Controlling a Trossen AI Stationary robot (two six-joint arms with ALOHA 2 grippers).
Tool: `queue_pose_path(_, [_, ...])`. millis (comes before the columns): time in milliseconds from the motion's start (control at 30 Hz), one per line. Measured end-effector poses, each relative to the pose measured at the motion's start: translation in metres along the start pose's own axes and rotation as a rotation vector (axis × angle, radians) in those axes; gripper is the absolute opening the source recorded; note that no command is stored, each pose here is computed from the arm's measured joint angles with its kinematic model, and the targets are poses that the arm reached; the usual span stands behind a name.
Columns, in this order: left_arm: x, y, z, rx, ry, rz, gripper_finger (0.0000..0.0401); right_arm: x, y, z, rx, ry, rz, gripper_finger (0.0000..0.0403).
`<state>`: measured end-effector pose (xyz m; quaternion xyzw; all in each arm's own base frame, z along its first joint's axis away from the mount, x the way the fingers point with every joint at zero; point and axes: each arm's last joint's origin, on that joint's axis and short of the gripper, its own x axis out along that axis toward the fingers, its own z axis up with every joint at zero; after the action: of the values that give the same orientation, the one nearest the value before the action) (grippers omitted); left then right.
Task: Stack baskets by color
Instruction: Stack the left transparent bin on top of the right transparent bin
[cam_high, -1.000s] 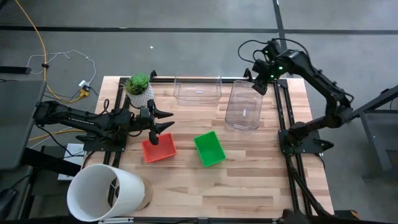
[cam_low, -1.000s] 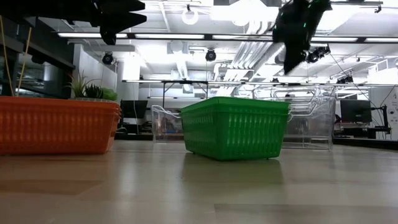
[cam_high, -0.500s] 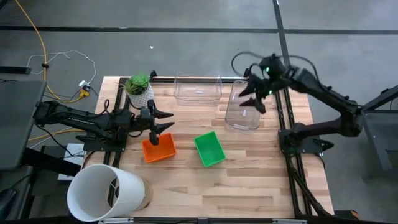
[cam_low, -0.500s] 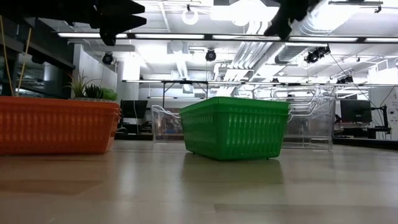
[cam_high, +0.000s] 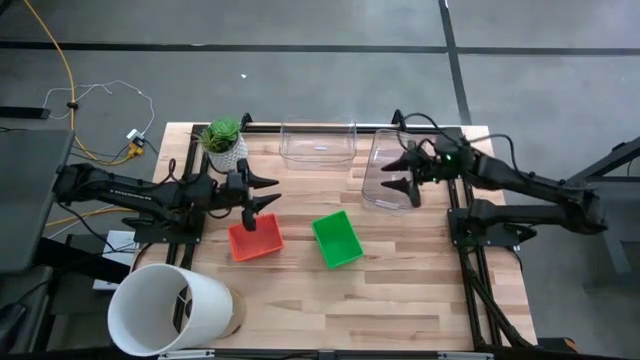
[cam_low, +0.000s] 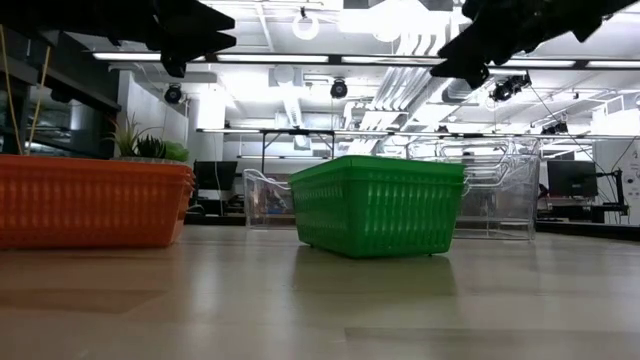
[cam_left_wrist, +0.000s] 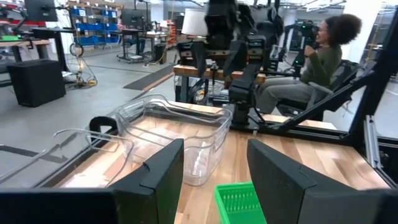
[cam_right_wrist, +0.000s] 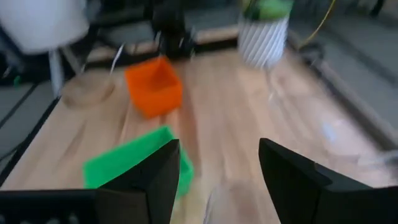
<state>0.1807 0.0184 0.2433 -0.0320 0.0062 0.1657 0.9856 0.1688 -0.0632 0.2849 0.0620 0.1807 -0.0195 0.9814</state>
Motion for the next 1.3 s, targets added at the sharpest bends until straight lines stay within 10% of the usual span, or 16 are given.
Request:
queue_pose_path(633, [0.015,0.009,0.013,-0.128,-0.004,0.113,0.0163,0.007,0.013,-0.01,-0.048,-0.216,-0.052,0.0204])
queue_pose_path(1067, [0.12,0.042,0.025,0.282,0.62,0.24,0.0163,0.007,0.013,-0.01,-0.043,-0.216,-0.051,0.0204])
queue_pose_path(1300, [0.16,0.088,0.0,0.284,0.82,0.335,0.0163,0.007,0.013,-0.011,-0.049,-0.209,-0.051,0.0204])
